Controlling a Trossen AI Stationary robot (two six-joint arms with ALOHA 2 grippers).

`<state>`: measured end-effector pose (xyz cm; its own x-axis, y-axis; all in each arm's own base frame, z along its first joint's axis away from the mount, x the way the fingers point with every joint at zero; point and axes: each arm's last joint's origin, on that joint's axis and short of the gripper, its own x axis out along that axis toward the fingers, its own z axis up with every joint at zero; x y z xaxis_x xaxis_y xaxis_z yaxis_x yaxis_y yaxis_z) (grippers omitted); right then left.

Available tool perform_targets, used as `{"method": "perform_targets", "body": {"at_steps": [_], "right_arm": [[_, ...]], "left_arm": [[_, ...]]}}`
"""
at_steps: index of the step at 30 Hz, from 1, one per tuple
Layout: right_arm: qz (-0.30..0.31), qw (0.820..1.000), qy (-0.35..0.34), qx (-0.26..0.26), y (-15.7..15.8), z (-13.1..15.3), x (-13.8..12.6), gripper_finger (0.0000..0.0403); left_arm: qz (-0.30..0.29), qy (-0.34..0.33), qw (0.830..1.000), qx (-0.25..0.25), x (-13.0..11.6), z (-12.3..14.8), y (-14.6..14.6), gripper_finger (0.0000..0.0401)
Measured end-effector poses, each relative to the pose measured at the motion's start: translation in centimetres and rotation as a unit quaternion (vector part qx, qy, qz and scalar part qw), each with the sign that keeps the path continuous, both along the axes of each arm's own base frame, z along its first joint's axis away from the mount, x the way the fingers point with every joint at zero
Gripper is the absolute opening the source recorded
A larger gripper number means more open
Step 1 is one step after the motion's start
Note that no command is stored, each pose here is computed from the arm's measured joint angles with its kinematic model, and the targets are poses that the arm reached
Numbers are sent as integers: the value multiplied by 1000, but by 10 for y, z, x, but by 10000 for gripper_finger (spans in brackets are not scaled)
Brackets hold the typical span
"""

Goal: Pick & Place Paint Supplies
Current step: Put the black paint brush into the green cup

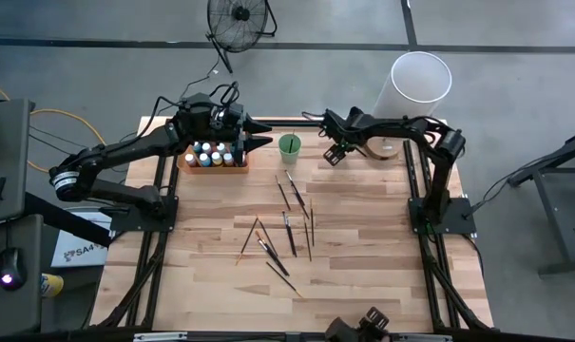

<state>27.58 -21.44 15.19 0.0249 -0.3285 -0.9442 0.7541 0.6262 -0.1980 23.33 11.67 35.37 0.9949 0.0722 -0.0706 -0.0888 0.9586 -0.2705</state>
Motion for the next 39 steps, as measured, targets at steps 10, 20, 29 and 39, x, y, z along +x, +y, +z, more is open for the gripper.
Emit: {"method": "perform_targets", "body": {"at_steps": [10, 20, 29, 39], "right_arm": [[-45, 999, -18, 22, -27, 0, -23, 188], [-38, 996, -37, 71, -35, -17, -25, 188], [-7, 994, -32, 103, -25, -21, -19, 187], [5, 990, 0, 142, 5, -22, -6, 143]], "left_arm": [[0, 0, 1000, -2, 0, 0, 0, 200], [0, 6, 1000, -7, 0, -1, 0, 200], [0, 19, 1000, -16, 0, -4, 0, 200], [-1, 21, 1000, -18, 0, -5, 0, 200]]}}
